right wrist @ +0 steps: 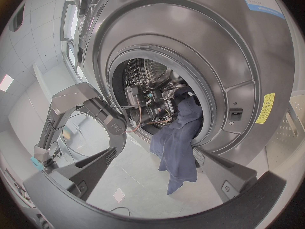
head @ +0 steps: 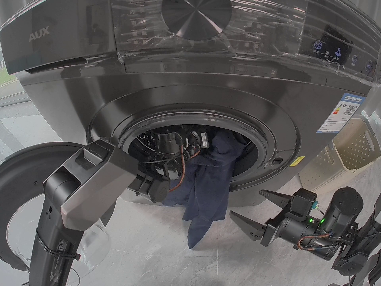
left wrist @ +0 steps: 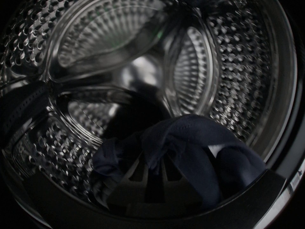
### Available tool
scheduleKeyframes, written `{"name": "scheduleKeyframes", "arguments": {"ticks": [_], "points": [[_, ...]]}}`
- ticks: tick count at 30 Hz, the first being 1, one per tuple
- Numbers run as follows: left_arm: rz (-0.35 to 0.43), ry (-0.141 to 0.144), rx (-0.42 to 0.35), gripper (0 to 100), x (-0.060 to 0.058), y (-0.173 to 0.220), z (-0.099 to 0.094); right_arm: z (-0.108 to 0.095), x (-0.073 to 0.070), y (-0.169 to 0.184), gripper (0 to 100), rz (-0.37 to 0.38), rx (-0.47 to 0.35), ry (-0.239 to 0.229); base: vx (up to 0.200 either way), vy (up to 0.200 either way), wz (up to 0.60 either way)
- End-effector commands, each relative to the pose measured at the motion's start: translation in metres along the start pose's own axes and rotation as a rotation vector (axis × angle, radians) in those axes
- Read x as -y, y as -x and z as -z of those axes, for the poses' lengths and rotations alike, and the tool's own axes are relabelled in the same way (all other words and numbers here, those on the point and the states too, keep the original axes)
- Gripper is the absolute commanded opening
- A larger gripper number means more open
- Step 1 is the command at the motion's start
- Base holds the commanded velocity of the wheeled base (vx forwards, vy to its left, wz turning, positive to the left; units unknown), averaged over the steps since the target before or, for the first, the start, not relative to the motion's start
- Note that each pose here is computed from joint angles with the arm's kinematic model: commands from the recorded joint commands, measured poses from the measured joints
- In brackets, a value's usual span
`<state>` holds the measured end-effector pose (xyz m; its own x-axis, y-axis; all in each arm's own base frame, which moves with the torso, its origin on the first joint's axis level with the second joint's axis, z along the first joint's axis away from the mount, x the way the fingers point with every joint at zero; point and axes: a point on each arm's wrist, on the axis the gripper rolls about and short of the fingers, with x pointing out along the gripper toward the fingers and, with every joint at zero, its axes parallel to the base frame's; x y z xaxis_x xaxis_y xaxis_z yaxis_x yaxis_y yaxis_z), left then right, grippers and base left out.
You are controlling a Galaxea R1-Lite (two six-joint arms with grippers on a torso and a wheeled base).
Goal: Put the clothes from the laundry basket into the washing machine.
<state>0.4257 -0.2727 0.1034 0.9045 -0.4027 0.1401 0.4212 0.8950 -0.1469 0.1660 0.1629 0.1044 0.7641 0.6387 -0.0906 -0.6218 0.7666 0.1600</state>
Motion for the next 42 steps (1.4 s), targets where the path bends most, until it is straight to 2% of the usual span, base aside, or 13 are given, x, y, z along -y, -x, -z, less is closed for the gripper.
{"name": "scheduleKeyframes", "arguments": {"ticks": [1, 7, 8, 12, 15, 16, 20, 25, 29, 32, 36, 37, 42], "points": [[-0.057, 0.008, 0.067, 0, -0.018, -0.011, -0.015, 0.0, 0.0, -0.001, 100, 0.0, 0.002, 0.0, 0.0, 0.0, 0.0], [-0.067, 0.015, 0.064, 0, -0.023, -0.009, -0.016, 0.0, 0.0, -0.001, 100, -0.001, 0.0, 0.001, 0.0, 0.0, 0.0], [-0.062, 0.016, 0.063, 100, -0.02, -0.007, -0.017, 0.0, 0.0, -0.001, 100, -0.001, 0.0, 0.001, 0.0, 0.0, 0.0], [-0.029, 0.034, 0.035, 100, -0.002, 0.01, -0.033, 0.001, 0.001, 0.0, 100, 0.002, -0.002, 0.001, 0.0, 0.0, 0.0], [-0.017, 0.027, -0.011, 100, 0.005, 0.025, -0.036, 0.001, 0.0, 0.0, 100, 0.001, -0.002, 0.001, 0.0, 0.0, 0.0], [0.0, 0.011, -0.11, 100, 0.009, 0.046, -0.033, 0.0, 0.0, 0.0, 100, 0.002, 0.001, 0.001, 0.0, 0.0, 0.0], [0.046, -0.013, -0.221, 100, 0.015, 0.08, -0.03, 0.0, 0.0, 0.0, 100, 0.002, 0.001, 0.001, 0.0, 0.0, 0.0], [0.107, -0.045, -0.31, 100, 0.024, 0.108, -0.018, 0.0, 0.0, -0.001, 100, 0.0, 0.002, 0.001, 0.0, 0.0, 0.0], [0.156, -0.042, -0.332, 100, 0.03, 0.114, -0.011, 0.0, 0.0, -0.001, 100, 0.0, 0.002, 0.001, 0.0, 0.0, 0.0], [0.188, -0.044, -0.362, 100, 0.037, 0.113, 0.005, 0.0, 0.0, -0.001, 100, 0.0, 0.002, 0.001, 0.0, 0.0, 0.0], [0.19, -0.047, -0.372, 100, 0.037, 0.106, 0.021, 0.0, 0.0, -0.001, 100, 0.0, 0.002, 0.001, 0.0, 0.0, 0.0], [0.189, -0.054, -0.377, 100, 0.034, 0.099, 0.034, 0.0, 0.0, -0.001, 100, 0.0, 0.001, 0.001, 0.0, 0.0, 0.0], [0.165, -0.06, -0.349, 100, 0.023, 0.081, 0.052, -0.001, 0.0, -0.001, 100, 0.0, 0.004, 0.0, 0.0, 0.0, 0.0]]}}
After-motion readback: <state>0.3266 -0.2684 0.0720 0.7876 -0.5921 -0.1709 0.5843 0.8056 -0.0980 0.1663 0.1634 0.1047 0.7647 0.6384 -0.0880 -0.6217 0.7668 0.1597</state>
